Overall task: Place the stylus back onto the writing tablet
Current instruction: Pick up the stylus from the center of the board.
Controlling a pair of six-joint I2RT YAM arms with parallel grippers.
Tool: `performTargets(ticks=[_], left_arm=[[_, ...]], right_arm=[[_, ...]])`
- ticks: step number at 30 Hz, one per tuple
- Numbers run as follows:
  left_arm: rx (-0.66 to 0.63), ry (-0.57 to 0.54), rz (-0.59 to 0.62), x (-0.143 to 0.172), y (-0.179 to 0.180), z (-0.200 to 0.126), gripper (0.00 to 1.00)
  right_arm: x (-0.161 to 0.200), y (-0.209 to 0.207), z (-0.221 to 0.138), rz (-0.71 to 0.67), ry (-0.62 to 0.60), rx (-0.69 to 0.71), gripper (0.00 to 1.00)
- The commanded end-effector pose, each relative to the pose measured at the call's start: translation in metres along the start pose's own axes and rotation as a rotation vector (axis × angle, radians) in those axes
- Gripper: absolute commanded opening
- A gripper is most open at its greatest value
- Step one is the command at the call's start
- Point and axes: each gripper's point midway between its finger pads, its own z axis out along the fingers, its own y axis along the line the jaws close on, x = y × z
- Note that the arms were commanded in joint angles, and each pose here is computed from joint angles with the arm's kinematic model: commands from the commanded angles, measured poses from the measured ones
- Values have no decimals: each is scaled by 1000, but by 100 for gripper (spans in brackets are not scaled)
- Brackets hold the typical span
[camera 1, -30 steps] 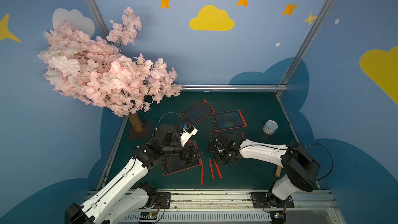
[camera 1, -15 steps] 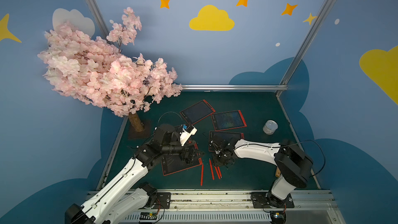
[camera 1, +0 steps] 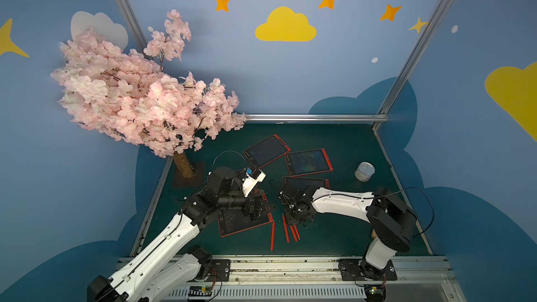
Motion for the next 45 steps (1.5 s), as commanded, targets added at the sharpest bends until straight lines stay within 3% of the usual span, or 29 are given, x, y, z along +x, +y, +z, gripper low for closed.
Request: performTargets(ticks=[1,8,19,25,33,40,45], left_arm=[[14,-10,3,-5,-4,-2,98],[16,-10,3,-5,-4,-2,97],[22,-7,0,-5,-5,-2,97],[23,-7,0,-5,-5,-2,97],[27,-5,0,-4,-6,-2,98],[30,-3,-3,-5,-6,-1,98],[27,-9,4,-5,-7,-3,98]], right_arm=[[8,-22,8,23,19,83,7],[4,-22,10,18,27,90,4],[-6,-16,13,1,32,109,10],[-10,-16,16,-3,39,132,5],[-13,-15,20,-5,42,139,13],[-20,-14,21,-7,36,140,9],[-23,-14,23,-5,36,144,11]])
